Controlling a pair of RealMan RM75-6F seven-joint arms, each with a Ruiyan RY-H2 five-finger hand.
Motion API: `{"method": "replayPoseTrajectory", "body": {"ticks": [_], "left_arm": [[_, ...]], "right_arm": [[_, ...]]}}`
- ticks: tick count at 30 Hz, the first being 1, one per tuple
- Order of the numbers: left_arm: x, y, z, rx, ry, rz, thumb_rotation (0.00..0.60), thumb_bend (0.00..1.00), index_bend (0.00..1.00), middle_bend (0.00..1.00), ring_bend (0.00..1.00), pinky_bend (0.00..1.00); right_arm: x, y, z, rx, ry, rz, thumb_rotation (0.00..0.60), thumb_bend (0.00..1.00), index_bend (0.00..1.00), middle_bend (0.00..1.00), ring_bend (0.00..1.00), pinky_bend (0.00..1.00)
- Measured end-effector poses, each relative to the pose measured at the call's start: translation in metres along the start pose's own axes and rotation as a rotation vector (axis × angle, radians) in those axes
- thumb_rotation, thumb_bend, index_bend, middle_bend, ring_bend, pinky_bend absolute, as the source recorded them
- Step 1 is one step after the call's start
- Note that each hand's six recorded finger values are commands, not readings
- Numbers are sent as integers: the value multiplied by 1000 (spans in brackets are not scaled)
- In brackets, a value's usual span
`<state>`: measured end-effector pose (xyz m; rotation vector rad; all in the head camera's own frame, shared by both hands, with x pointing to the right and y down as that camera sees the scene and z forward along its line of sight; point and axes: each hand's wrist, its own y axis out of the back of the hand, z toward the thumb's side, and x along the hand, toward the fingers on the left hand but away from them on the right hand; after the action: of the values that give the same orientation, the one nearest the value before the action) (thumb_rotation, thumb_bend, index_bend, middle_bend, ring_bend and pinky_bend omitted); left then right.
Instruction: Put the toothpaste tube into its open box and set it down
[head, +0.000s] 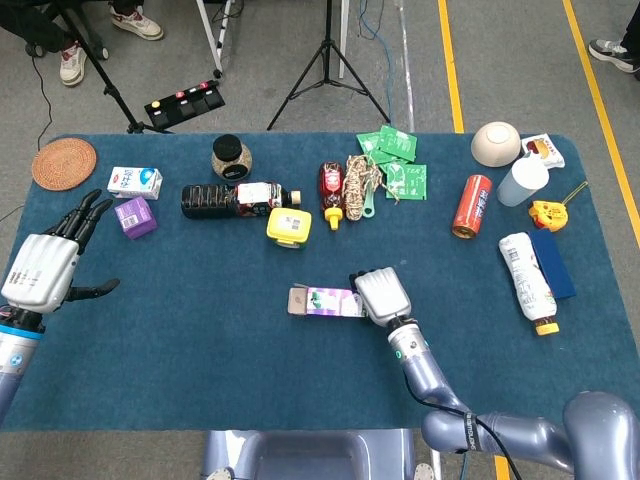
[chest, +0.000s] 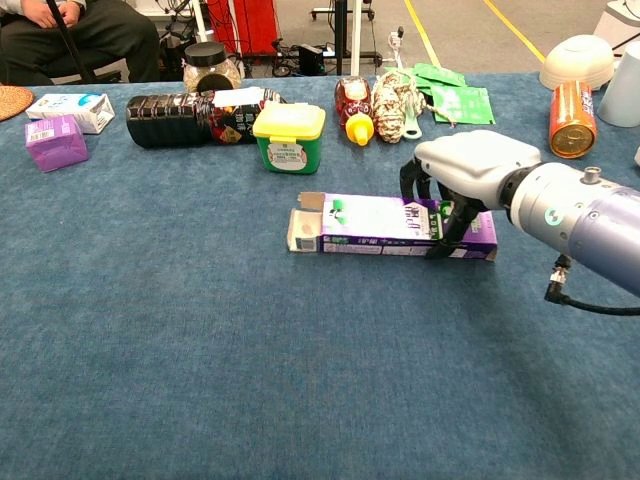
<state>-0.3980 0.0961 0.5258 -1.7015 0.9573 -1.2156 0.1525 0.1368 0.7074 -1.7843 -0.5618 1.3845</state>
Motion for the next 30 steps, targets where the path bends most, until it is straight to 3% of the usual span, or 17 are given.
{"method": "replayPoseTrajectory", "body": {"ticks": [4,11,19,25,30], "left_arm": [[-8,-3,-6,11,11,-24,600,46,0,0,0,210],[-26,-9,-13,-34,32,-49,600,46,0,0,0,200],[-59,-20,-29,-37,37,-40,600,47,0,0,0,152],[-94,-35,-48,-79,75,-28,600,47,0,0,0,141],[-121,-45,-59,-87,124,-28,600,48,0,0,0,140]], "right_arm": [[5,7,-3,26,-24,13,452,0,121,107,151,222],[26,45,-8,-24,14,-67,448,0,121,104,145,216],[60,60,-32,-97,89,-172,448,0,170,137,147,209],[98,73,-67,-115,123,-286,454,0,180,141,143,182],[137,79,-100,-104,86,-375,462,0,180,141,134,197]]}}
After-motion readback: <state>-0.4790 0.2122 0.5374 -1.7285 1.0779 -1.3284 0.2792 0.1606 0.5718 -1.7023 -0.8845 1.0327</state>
